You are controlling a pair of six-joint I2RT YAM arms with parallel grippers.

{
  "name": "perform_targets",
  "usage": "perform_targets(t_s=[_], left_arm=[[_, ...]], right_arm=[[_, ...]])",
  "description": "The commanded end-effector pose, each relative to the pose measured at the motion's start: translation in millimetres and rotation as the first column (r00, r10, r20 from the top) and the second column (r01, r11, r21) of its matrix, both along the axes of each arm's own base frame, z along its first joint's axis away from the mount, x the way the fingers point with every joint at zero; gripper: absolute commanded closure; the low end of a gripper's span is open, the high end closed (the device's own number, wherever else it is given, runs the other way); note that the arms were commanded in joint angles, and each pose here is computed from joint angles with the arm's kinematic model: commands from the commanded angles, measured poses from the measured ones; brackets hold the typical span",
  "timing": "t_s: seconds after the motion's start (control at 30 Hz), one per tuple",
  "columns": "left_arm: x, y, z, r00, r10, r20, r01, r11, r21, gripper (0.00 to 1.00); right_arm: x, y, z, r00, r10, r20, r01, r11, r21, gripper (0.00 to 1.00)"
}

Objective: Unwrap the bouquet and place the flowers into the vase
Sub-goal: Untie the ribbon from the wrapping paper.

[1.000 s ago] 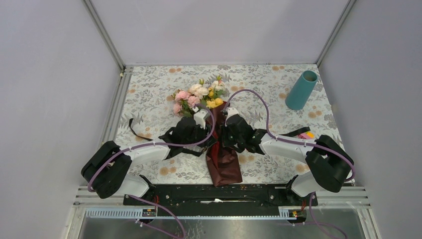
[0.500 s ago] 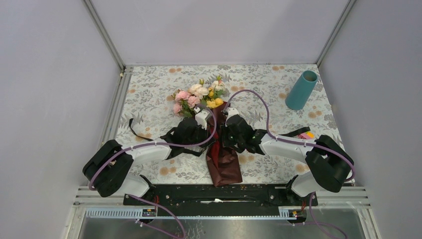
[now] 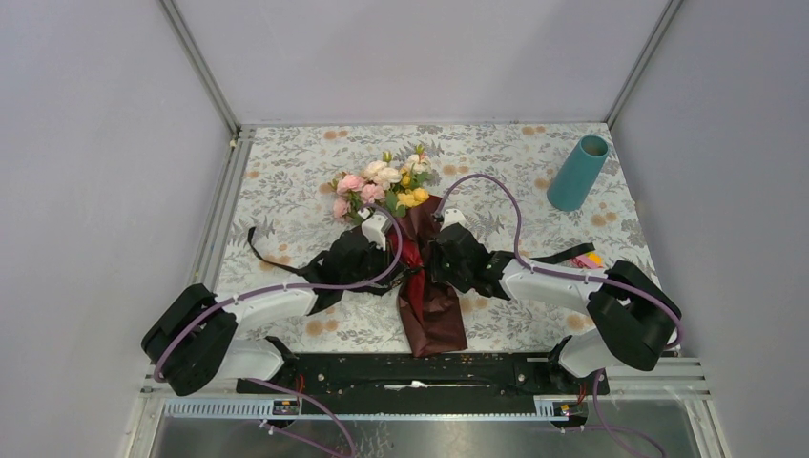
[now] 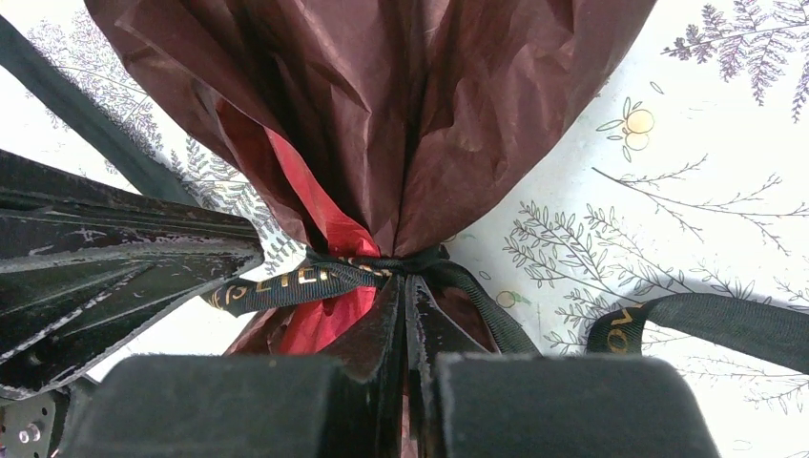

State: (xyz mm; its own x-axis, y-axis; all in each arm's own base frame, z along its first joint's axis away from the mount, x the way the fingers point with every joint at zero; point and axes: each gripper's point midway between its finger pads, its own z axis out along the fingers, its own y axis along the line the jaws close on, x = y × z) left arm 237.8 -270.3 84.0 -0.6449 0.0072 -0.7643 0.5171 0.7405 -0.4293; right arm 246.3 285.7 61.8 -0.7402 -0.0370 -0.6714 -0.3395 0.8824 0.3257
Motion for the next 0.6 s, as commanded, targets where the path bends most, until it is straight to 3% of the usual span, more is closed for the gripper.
perform_targets(t_s=[0.0,0.07,0.3,0.57], left_arm=[[3.6,-3.0,20.0,0.998,0.017,0.053,-0.013,0.998,-0.066,1.00],[2.4,-9.1,24.9,0.998,-0.015,0.065,0.021,0.996,-0.086,0.98],[7.2,-31.8,32.0,0.990,-0.112,0.089,0.120,0.988,-0.095,0.74],[19.5,-32.2,19.8,0.992,-0.095,0.087,0.098,0.995,-0.032,0.70]], right_arm=[[4.9,-6.7,8.1,0.999,-0.036,0.031,0.036,0.999,0.010,1.00],[3.7,-4.3,9.2,0.999,-0.024,0.030,0.023,1.000,0.019,1.00],[1.1,-0.4,11.4,1.000,-0.004,0.026,0.003,0.999,0.039,1.00],[-0.7,1.4,12.9,1.000,0.010,0.023,-0.011,0.999,0.046,1.00]])
